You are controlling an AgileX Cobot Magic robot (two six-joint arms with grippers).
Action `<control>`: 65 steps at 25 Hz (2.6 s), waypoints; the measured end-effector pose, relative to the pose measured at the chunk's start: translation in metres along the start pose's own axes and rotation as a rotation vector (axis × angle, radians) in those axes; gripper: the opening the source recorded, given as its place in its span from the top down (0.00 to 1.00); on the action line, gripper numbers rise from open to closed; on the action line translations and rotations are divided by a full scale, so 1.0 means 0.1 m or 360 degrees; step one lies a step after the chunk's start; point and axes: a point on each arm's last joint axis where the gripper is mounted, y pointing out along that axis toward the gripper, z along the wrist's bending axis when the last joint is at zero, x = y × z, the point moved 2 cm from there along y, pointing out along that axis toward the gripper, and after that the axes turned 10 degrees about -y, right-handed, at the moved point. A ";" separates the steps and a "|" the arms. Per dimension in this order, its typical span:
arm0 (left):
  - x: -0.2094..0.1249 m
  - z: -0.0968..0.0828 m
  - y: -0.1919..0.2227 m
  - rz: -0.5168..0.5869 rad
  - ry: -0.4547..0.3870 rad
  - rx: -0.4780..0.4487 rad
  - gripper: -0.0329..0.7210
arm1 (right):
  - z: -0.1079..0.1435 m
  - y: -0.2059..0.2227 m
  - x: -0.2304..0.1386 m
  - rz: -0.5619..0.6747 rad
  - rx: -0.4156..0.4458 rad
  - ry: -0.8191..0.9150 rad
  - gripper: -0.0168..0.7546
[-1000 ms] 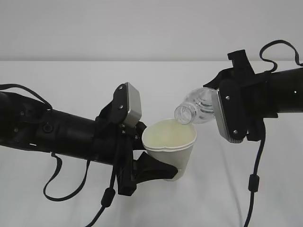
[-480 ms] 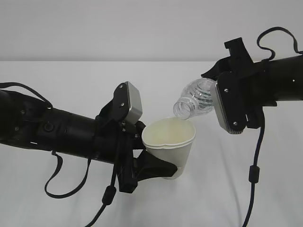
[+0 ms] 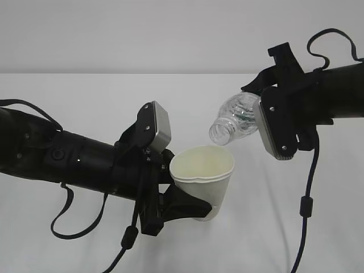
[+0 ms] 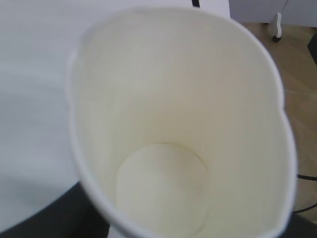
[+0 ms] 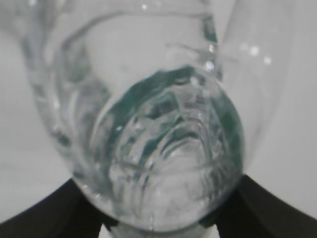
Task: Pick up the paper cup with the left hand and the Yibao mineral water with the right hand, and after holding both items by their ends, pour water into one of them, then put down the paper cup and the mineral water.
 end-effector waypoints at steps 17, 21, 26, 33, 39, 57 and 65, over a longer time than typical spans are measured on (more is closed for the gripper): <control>-0.03 -0.02 0.00 0.0038 0.0023 -0.0022 0.43 | -0.03 0.00 -0.02 0.0013 0.0004 -0.0116 0.39; -0.03 -0.02 0.00 0.0049 0.0033 -0.0025 0.43 | -0.02 0.00 -0.02 0.0012 0.0007 -0.0136 0.39; -0.04 -0.02 0.00 0.0058 0.0042 -0.0027 0.43 | -0.03 0.00 -0.02 0.0013 0.0005 -0.0145 0.39; -0.04 -0.02 0.00 0.0061 0.0048 -0.0036 0.44 | -0.07 -0.01 -0.04 0.0019 -0.0008 -0.0184 0.39; -0.04 -0.04 0.00 0.0055 0.0050 -0.0052 0.44 | -0.07 -0.01 -0.04 0.0018 -0.0004 -0.0214 0.39; -0.03 -0.05 0.00 0.0046 0.0049 -0.0067 0.44 | -0.06 -0.01 -0.04 0.0015 0.0006 -0.0275 0.39; -0.04 -0.04 0.00 0.0054 0.0046 -0.0047 0.44 | -0.12 0.01 0.06 -0.0003 -0.0011 -0.0337 0.39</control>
